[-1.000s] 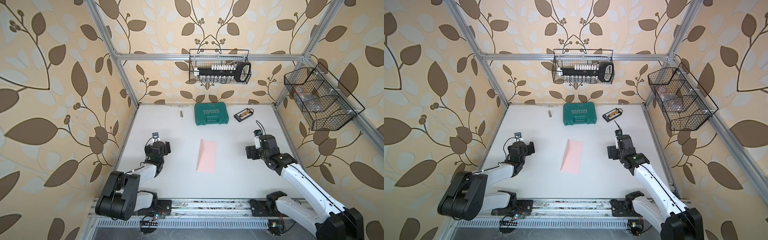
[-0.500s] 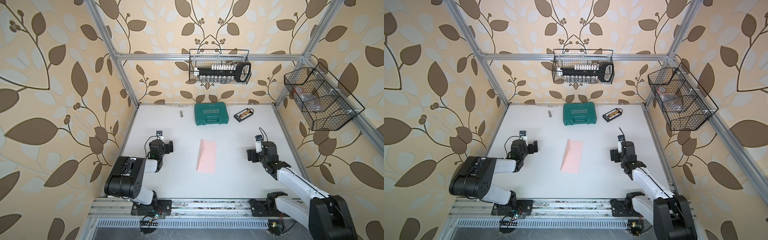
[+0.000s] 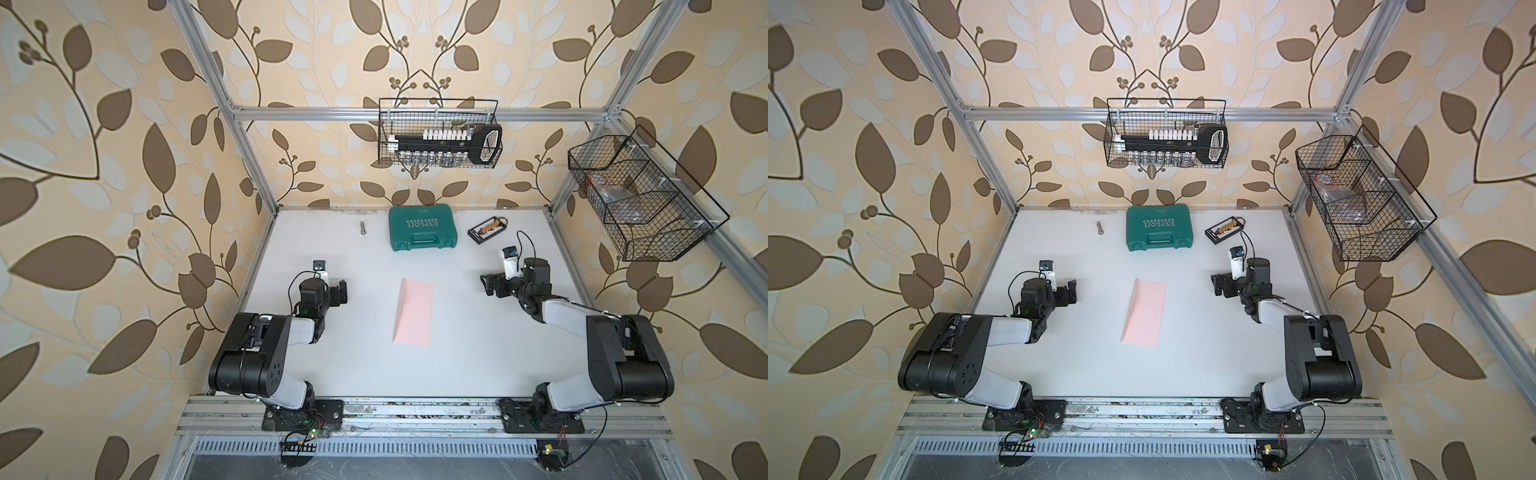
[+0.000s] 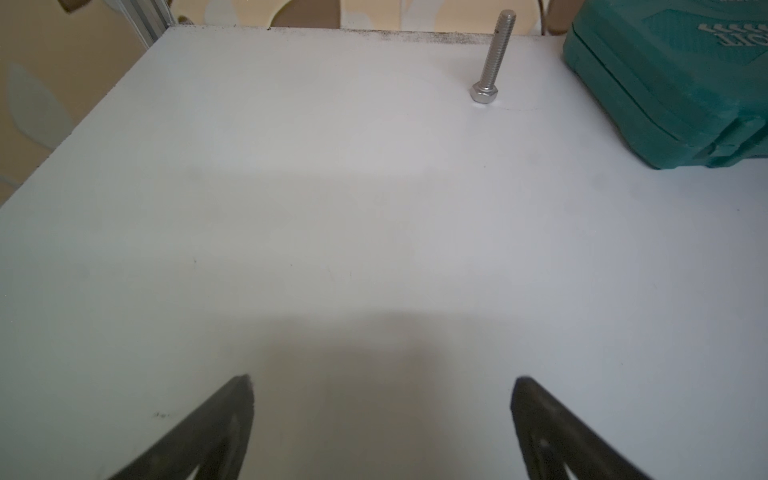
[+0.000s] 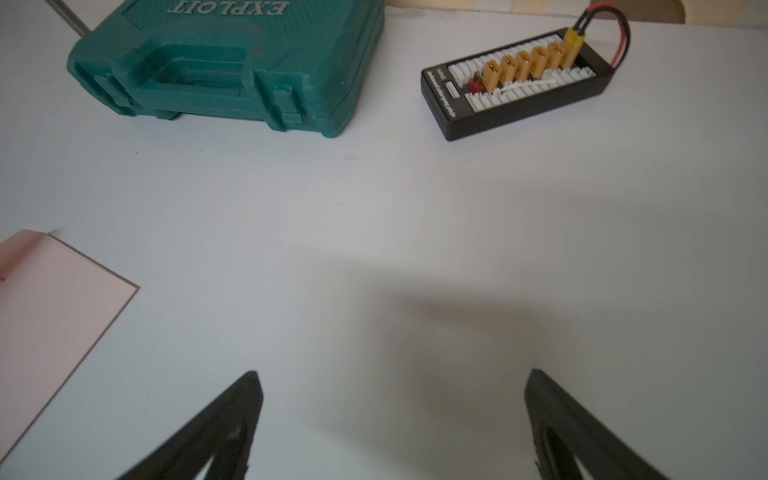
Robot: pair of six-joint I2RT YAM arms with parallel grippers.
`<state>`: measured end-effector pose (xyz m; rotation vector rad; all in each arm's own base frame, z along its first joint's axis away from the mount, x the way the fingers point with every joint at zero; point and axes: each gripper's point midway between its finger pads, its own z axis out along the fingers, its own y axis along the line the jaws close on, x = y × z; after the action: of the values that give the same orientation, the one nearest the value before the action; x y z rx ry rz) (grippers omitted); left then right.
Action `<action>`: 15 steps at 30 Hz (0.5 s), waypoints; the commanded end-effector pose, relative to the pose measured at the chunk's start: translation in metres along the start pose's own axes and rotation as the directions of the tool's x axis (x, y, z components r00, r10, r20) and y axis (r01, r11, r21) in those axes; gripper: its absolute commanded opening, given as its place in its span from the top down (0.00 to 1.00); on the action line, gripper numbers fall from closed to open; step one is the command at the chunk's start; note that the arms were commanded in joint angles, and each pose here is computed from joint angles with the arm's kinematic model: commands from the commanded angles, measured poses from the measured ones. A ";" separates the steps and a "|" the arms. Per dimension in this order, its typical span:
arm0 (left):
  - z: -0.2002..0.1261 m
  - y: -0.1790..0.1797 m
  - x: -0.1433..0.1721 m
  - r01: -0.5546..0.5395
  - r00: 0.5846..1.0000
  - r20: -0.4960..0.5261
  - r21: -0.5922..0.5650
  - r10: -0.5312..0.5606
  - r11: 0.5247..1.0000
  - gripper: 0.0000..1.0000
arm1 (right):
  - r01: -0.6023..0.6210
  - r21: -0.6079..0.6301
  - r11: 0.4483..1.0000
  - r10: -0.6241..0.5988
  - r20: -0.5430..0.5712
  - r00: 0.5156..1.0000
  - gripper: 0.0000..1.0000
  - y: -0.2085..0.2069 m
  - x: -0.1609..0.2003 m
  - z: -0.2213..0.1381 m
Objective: Fold the letter paper in half and place it into the envelope
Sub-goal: Reset both arms
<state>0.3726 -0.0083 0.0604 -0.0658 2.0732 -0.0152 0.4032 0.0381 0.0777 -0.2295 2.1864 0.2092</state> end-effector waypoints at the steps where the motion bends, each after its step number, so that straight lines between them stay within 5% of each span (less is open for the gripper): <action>1: 0.001 0.001 -0.019 -0.004 0.999 0.050 0.006 0.004 1.000 0.01 | 0.050 -0.131 0.990 -0.051 -0.011 0.999 0.02 0.018 -0.007 0.011; 5: 0.001 0.001 -0.020 -0.004 0.999 0.051 0.004 0.003 1.000 0.01 | 0.187 -0.239 0.953 -0.185 0.030 0.982 0.02 0.056 0.000 -0.003; 8: 0.001 0.001 -0.019 -0.005 0.999 0.050 0.005 0.004 1.000 0.01 | 0.263 -0.119 0.958 -0.249 0.118 0.961 0.02 0.060 0.000 -0.018; 15: 0.001 0.001 -0.019 -0.004 0.999 0.052 0.004 0.004 1.000 0.01 | -0.013 0.224 0.975 -0.068 0.348 0.935 0.02 -0.009 -0.007 -0.057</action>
<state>0.3727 -0.0087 0.0606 -0.0645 2.0726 -0.0176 0.3541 0.0563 0.0843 -0.3370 1.9810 0.1089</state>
